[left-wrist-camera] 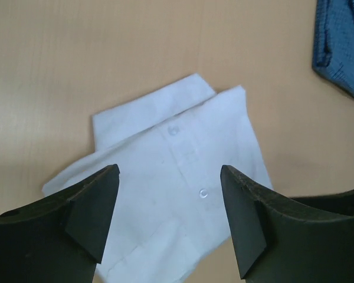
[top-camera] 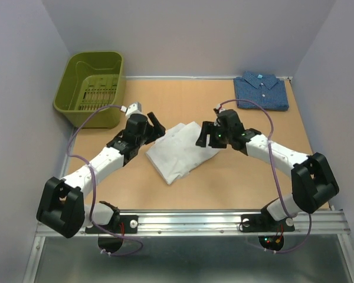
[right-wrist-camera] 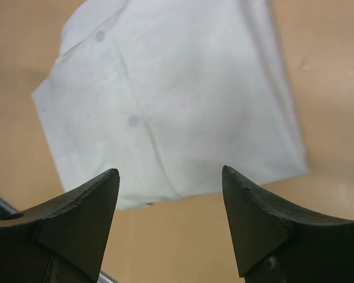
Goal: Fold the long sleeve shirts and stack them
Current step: Fold the shirt
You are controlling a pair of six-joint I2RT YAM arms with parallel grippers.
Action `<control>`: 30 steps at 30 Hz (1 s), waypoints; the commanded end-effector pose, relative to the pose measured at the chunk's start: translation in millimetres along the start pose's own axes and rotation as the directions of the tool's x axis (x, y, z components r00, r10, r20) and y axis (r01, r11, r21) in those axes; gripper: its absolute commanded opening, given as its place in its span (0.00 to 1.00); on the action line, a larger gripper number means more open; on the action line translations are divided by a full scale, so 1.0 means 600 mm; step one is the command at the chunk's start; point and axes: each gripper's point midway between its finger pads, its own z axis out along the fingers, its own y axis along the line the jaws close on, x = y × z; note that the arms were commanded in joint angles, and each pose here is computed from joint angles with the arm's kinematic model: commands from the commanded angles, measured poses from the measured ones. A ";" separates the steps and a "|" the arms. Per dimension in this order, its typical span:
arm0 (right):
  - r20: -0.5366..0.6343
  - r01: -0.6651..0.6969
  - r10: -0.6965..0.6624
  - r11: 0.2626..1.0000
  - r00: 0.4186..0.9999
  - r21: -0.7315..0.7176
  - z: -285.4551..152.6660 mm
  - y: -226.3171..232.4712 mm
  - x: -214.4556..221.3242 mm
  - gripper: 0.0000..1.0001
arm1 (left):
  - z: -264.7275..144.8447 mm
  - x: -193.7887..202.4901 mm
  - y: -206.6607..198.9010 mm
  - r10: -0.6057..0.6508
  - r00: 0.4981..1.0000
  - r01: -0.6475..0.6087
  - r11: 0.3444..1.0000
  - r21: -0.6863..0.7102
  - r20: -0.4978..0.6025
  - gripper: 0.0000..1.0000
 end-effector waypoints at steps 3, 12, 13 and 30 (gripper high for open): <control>0.044 -0.041 0.034 0.988 0.998 0.152 -0.015 -0.128 -0.048 0.75 | -0.024 0.124 0.100 -0.119 0.981 0.099 0.986 -0.134 -0.152 0.76; -0.053 -0.065 0.074 0.986 0.996 0.156 0.035 -0.165 -0.028 0.69 | -0.012 0.176 0.159 -0.136 0.972 0.094 0.972 -0.217 -0.189 0.58; -0.067 -0.068 0.079 0.986 0.995 0.152 0.038 -0.168 -0.018 0.68 | -0.008 0.176 0.158 -0.136 0.972 0.094 0.973 -0.213 -0.193 0.56; -0.162 -0.266 0.261 0.964 0.952 -0.008 0.018 -0.101 0.114 0.13 | 0.098 0.067 0.231 -0.002 0.972 -0.078 0.940 -0.333 -0.234 0.08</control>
